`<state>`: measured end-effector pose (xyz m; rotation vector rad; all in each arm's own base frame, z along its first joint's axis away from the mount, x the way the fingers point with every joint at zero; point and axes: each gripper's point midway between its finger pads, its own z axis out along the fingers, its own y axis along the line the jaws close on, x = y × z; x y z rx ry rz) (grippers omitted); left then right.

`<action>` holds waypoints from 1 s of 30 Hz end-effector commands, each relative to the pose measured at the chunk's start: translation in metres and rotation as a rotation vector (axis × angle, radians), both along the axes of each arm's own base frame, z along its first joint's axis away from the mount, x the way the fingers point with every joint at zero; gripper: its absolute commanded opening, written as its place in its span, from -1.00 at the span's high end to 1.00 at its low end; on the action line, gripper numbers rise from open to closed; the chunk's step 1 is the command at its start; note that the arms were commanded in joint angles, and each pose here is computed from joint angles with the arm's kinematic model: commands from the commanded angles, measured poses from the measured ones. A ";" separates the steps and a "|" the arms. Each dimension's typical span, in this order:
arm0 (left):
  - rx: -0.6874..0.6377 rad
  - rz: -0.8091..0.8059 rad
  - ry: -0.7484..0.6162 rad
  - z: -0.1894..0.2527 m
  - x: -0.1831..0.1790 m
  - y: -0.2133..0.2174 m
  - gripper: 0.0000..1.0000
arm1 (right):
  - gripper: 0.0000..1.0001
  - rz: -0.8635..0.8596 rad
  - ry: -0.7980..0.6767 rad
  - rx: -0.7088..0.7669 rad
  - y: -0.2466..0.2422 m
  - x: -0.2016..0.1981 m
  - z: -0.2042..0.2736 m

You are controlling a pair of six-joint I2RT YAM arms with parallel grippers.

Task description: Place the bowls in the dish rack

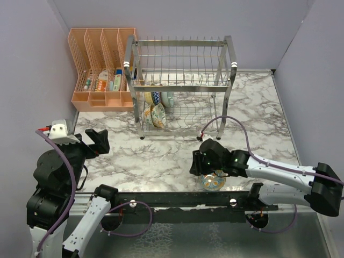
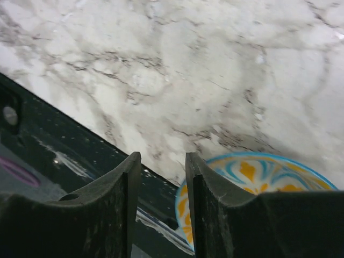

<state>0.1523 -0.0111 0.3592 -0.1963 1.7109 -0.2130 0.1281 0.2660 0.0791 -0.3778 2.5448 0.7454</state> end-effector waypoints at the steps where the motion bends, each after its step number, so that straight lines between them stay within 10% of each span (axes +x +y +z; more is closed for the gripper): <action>1: -0.019 -0.019 -0.035 0.008 -0.002 -0.003 -0.99 | 0.21 -0.075 -0.033 -0.189 -0.042 0.003 0.002; 30: 0.025 -0.012 -0.013 -0.003 -0.002 0.000 -0.99 | -0.21 -0.052 -0.064 -0.470 -0.037 -0.041 -0.012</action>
